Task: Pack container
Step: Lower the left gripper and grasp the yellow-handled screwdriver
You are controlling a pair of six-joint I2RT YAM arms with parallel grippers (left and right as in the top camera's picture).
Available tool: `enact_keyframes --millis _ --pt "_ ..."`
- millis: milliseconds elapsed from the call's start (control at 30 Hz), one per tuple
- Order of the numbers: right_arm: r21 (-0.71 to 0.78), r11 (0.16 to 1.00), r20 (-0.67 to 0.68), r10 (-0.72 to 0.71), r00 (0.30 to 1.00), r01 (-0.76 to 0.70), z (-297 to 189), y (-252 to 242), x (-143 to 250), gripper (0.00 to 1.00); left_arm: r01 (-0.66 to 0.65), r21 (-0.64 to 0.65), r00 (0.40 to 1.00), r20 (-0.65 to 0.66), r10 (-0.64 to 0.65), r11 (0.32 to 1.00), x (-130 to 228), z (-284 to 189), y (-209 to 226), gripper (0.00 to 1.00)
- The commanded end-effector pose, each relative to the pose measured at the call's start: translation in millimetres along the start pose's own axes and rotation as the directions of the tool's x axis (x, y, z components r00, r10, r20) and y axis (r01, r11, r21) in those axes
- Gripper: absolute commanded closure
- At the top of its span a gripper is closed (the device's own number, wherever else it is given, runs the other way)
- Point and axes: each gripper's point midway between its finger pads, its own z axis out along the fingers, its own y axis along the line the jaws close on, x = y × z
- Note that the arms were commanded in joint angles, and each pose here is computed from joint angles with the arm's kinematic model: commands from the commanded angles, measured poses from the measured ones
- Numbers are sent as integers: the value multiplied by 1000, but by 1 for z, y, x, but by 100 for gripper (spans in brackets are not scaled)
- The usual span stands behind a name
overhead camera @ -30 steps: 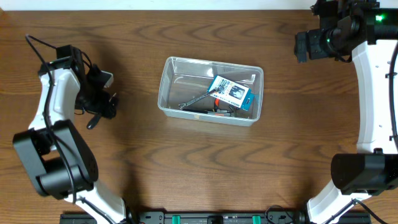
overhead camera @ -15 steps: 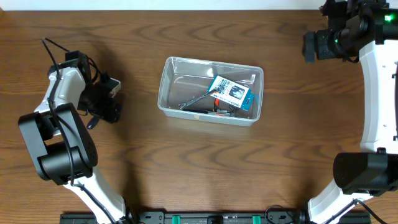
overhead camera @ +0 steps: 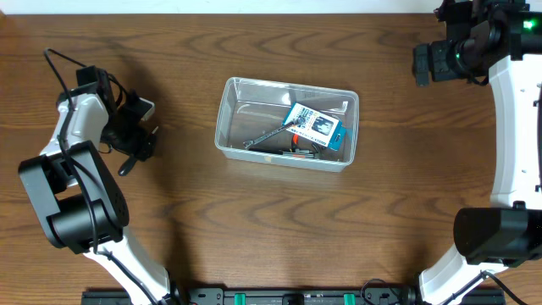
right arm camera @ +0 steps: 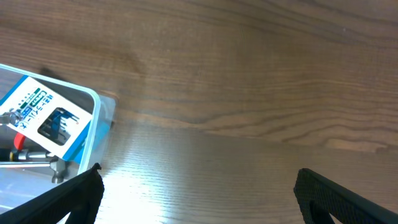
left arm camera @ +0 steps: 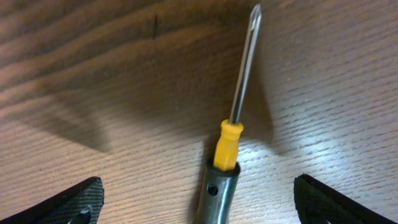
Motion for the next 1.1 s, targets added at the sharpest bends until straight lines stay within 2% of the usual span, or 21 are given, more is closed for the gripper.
enact_keyframes --millis 0,300,1067 --pt "14 1000 -14 -6 1000 6 5 -5 1 1 5 34 1000 -24 -4 999 12 12 -5 6" --pt "15 1000 -12 -6 1000 6 5 -5 1 1 5 22 999 -37 -4 1000 18 21 -7 16" --pt "15 1000 -10 -6 1000 6 5 -5 0 1 13 49 996 -91 -8 999 38 36 -21 16"
